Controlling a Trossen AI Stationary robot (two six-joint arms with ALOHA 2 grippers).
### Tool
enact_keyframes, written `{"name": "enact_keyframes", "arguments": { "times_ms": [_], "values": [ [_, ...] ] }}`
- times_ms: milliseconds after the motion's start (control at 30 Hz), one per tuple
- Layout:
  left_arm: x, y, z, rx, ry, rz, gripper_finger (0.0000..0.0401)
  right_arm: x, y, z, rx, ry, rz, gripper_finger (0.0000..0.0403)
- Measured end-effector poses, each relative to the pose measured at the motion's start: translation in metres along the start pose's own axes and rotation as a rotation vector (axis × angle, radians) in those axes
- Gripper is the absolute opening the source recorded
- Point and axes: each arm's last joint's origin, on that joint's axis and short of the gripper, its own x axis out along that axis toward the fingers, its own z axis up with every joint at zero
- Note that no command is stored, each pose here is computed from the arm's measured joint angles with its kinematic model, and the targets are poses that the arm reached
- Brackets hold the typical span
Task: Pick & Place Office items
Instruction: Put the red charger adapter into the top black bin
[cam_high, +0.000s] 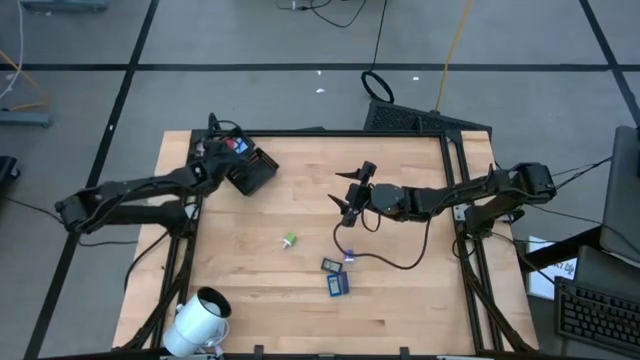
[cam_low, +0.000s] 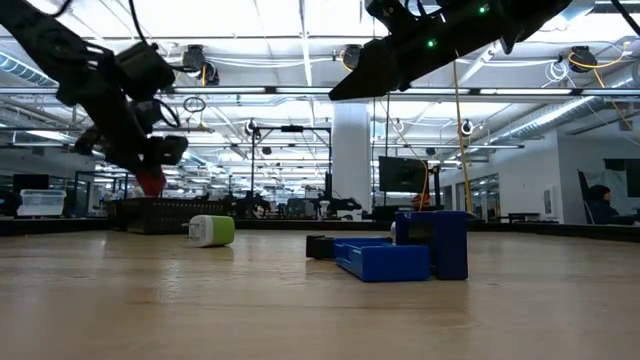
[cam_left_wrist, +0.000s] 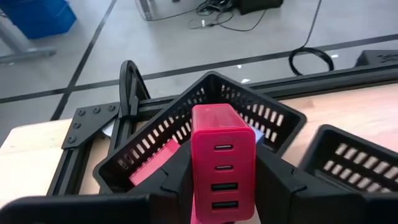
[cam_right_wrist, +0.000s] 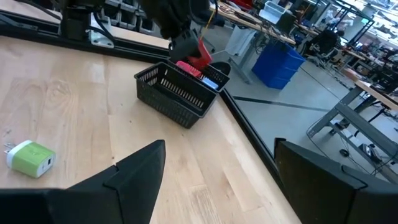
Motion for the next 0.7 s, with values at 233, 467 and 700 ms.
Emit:
{"name": "enact_keyframes", "arguments": {
  "times_ms": [233, 467, 700],
  "values": [
    [0.017, -0.003, -0.007, 0.009, 0.035, 0.059, 0.0161, 0.0, 0.0, 0.0, 0.0, 0.0, 0.0, 0.029],
    [0.02, -0.003, -0.008, 0.048, 0.047, 0.061, 0.0136, 0.0, 0.0, 0.0, 0.005, 0.001, 0.001, 0.029],
    [0.014, -0.002, -0.003, 0.068, 0.046, -0.024, 0.013, 0.0, 0.0, -0.001, 0.002, 0.008, 0.002, 0.029]
  ]
}}
